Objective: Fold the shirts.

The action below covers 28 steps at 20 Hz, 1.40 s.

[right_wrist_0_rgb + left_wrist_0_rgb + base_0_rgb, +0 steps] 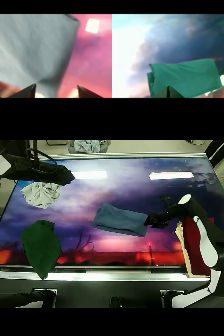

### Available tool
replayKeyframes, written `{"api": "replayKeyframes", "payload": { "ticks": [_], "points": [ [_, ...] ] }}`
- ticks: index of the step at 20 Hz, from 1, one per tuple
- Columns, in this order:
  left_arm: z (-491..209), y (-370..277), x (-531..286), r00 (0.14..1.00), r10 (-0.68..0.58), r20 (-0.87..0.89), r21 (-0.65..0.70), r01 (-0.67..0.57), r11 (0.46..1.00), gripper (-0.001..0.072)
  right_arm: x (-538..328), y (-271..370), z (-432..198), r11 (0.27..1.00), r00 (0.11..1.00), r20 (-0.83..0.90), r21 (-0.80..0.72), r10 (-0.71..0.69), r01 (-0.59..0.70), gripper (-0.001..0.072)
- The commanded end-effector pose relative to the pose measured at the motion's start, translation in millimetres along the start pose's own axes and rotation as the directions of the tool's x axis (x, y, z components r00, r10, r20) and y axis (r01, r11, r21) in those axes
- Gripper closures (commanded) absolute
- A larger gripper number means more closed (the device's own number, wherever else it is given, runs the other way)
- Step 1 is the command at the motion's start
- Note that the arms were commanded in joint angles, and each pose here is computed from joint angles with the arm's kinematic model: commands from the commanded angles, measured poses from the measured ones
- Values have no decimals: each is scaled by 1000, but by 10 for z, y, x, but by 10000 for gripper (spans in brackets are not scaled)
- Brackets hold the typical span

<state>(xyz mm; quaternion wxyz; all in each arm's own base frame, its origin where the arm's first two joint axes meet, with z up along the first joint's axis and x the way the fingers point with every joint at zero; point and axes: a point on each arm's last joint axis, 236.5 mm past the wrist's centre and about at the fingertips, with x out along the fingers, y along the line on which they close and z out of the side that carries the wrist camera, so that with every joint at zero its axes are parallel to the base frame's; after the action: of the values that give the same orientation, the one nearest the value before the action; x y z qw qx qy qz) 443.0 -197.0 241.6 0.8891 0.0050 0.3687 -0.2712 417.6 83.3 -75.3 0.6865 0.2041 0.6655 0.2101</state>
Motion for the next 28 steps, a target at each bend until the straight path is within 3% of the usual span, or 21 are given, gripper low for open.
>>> {"api": "replayKeyframes", "payload": {
  "ticks": [1,2,4,6,9,14,22,28],
  "points": [
    [-65,57,6,999,23,-28,5,-23,1000,679,295,197,186,988,984,116,58,137,-144,186],
    [-65,57,6,999,23,-28,5,-23,1000,679,317,272,220,984,978,127,55,163,-171,250],
    [-67,59,11,999,23,-29,5,-23,1000,679,262,473,281,970,960,148,16,238,-243,660],
    [-77,67,37,999,23,-34,4,-23,1000,679,-41,742,365,939,931,161,-162,329,-304,675],
    [-106,89,109,999,22,-48,-1,-22,1000,679,-836,726,571,942,930,246,-262,274,-209,676],
    [-180,141,277,996,20,-83,-7,-21,1000,678,-2392,92,563,994,870,487,-108,80,-31,676],
    [-265,185,455,993,16,-119,5,-16,1000,679,-3825,-569,44,987,698,707,160,-113,-2,676],
    [-265,185,455,993,16,-119,5,-16,1000,678,-4062,-757,-504,963,709,687,265,-158,-42,675]
  ]
}}
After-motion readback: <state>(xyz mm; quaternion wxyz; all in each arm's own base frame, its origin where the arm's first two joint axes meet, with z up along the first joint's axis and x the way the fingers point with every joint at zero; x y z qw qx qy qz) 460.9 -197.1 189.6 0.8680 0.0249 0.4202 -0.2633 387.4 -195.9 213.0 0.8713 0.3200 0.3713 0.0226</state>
